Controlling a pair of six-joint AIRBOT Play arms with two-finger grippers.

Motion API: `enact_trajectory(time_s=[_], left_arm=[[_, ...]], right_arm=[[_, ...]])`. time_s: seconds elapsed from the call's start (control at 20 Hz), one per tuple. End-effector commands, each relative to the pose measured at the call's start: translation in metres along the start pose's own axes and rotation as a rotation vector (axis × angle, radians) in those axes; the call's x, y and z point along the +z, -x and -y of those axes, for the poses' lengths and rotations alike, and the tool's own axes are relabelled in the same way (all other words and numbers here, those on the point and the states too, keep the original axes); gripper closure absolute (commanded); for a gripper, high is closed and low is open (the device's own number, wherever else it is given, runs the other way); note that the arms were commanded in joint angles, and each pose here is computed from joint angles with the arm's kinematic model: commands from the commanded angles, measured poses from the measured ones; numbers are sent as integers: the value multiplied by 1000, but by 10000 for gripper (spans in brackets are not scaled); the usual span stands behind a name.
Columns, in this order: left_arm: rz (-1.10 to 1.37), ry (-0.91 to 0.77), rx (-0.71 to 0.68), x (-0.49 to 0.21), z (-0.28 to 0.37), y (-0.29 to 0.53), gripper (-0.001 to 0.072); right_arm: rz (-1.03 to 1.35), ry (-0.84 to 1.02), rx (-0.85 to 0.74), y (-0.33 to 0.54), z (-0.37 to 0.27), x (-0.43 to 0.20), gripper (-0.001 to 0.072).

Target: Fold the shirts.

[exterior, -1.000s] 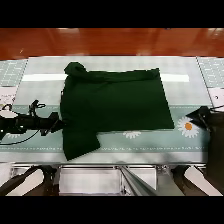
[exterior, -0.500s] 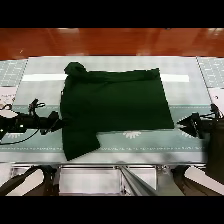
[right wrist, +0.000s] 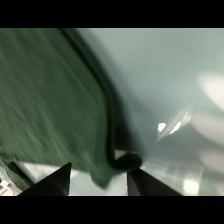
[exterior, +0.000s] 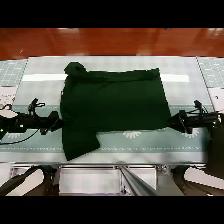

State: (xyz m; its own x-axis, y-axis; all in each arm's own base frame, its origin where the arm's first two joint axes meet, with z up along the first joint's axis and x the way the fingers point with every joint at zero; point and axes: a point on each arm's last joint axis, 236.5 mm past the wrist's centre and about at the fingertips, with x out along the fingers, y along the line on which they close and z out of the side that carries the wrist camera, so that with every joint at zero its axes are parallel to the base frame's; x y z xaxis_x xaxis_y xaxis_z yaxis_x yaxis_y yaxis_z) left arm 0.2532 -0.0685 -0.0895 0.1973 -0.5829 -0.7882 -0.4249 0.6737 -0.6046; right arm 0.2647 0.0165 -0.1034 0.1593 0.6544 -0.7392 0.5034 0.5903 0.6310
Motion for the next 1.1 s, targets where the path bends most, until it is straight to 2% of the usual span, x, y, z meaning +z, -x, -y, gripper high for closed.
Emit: enact_trajectory(time_s=[0.0,0.05,0.1,0.3,0.5,0.6,0.7,0.85,1.05], left_arm=[[1,-2,0,0,0,0,689],[2,-2,0,1,0,0,689],[2,-2,0,1,0,0,690],[56,-65,-78,16,27,10,690],[344,-275,-376,74,154,102,690],[503,-432,-453,87,218,173,690],[673,-629,-478,83,280,254,690],[887,-826,-447,53,343,355,690],[1117,-982,-315,-6,376,444,690]], right_arm=[[55,43,-17,-7,-17,21,374],[49,62,-20,-10,-20,20,621],[37,86,-19,-12,-23,17,689],[-2,192,24,4,-53,11,690],[250,422,115,103,-164,45,691],[449,585,149,177,-235,48,691],[667,752,161,257,-302,32,690],[941,981,185,355,-382,-33,691],[1189,1149,145,424,-419,-122,690]])
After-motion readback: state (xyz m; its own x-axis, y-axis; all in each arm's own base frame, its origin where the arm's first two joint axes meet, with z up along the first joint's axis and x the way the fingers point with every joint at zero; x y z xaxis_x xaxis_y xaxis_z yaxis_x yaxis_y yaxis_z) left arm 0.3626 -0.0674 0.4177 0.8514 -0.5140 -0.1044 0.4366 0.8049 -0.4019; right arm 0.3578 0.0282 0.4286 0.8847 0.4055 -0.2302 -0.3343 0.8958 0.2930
